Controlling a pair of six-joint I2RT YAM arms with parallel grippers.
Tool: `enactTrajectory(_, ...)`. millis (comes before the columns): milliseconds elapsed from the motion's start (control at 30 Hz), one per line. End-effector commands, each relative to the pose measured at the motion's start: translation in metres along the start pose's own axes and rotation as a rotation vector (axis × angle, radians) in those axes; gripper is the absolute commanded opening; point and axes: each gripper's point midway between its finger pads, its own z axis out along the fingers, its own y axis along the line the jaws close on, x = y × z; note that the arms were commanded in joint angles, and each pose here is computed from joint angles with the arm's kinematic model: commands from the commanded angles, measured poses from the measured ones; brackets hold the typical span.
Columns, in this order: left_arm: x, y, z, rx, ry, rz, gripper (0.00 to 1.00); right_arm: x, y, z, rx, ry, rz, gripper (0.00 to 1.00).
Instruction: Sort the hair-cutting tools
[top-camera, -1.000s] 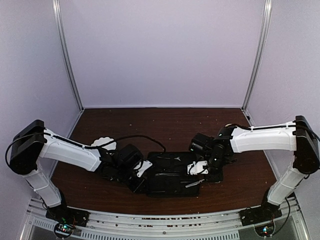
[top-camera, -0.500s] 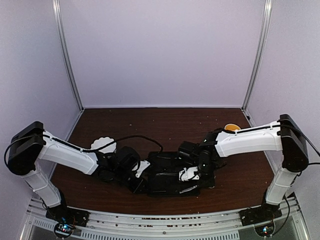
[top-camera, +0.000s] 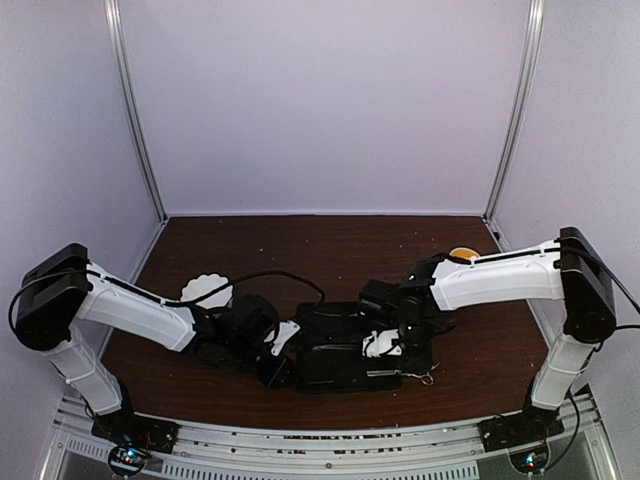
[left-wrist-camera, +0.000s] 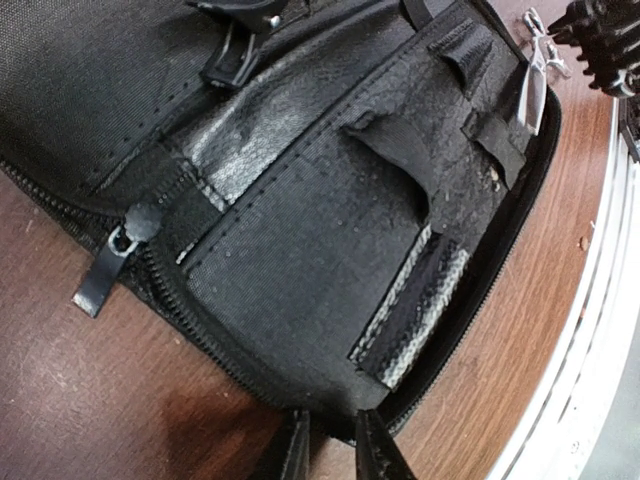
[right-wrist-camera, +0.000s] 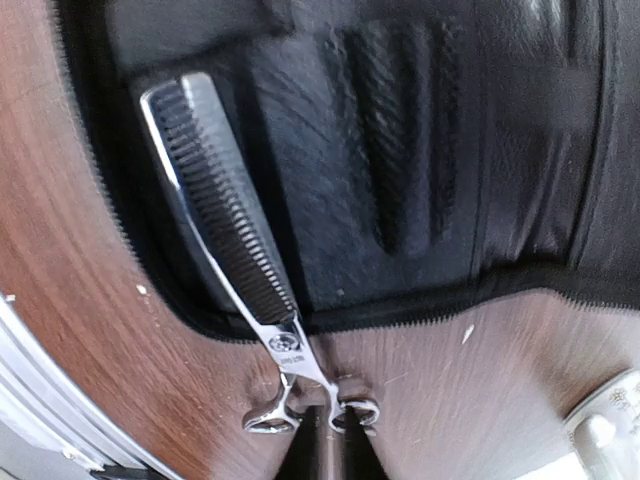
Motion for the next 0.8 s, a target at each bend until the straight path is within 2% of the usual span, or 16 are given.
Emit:
enactTrajectory(0, 0.007, 0.005, 0.007, -0.017, 0.008, 0.0, 0.2, 0.019, -0.005, -0.001, 0.032, 0.032, 0.026, 0.0)
enactTrajectory(133, 0.006, 0.005, 0.008, -0.015, 0.009, 0.002, 0.2, 0.015, -0.006, -0.002, 0.03, 0.01, 0.029, 0.01)
enactTrajectory(200, 0.006, 0.005, 0.008, -0.016, 0.008, 0.001, 0.2, 0.011, 0.002, -0.003, -0.019, -0.014, 0.002, 0.08)
enactTrajectory(400, 0.006, 0.005, 0.009, -0.019, 0.012, 0.002, 0.2, 0.017, 0.003, 0.001, 0.023, -0.081, -0.008, 0.24)
enactTrajectory(767, 0.005, 0.005, 0.01, -0.021, 0.02, 0.005, 0.2, 0.02, 0.021, 0.017, -0.04, -0.121, -0.016, 0.18)
